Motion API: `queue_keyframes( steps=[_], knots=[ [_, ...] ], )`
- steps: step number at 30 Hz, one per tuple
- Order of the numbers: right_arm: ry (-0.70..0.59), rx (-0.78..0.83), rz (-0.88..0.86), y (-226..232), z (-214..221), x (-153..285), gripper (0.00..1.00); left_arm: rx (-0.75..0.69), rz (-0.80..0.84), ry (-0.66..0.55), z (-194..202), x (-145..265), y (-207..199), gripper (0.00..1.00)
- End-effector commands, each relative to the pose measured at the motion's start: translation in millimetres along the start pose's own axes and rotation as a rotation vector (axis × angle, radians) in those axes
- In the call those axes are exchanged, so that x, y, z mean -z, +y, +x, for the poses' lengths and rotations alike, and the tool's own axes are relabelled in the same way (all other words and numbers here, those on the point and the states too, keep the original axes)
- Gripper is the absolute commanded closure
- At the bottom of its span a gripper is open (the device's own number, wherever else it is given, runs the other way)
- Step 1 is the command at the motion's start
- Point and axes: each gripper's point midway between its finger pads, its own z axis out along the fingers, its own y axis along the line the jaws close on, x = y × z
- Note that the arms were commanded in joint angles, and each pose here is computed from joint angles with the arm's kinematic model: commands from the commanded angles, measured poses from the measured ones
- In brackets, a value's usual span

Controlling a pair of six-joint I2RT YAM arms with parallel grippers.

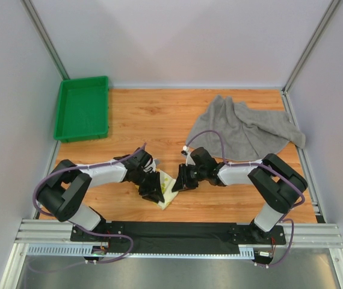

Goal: Roll the towels
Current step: Roll the towel

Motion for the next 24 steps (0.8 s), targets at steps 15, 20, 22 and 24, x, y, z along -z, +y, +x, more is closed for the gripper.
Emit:
queue_keyframes(
  steps=[15,20,22,24],
  knots=[
    [0.034,-0.016,0.147,-3.9,-3.7,-3.7,0.84,-0.472,-0.286,-0.425,-20.8,77.2,-43.2,0.49],
    [0.039,-0.009,0.148,0.3,-5.3,-3.6,0.84,-0.561,-0.289,-0.346,1.2,54.7,-49.3,0.51],
    [0.041,-0.013,0.148,0.5,-5.1,-3.8,0.85,-0.567,-0.285,-0.330,5.8,46.7,-52.5,0.51],
    [0.044,-0.015,0.151,0.7,-4.1,-4.3,0.85,-0.570,-0.301,-0.300,10.3,36.0,-50.6,0.51]
  ],
)
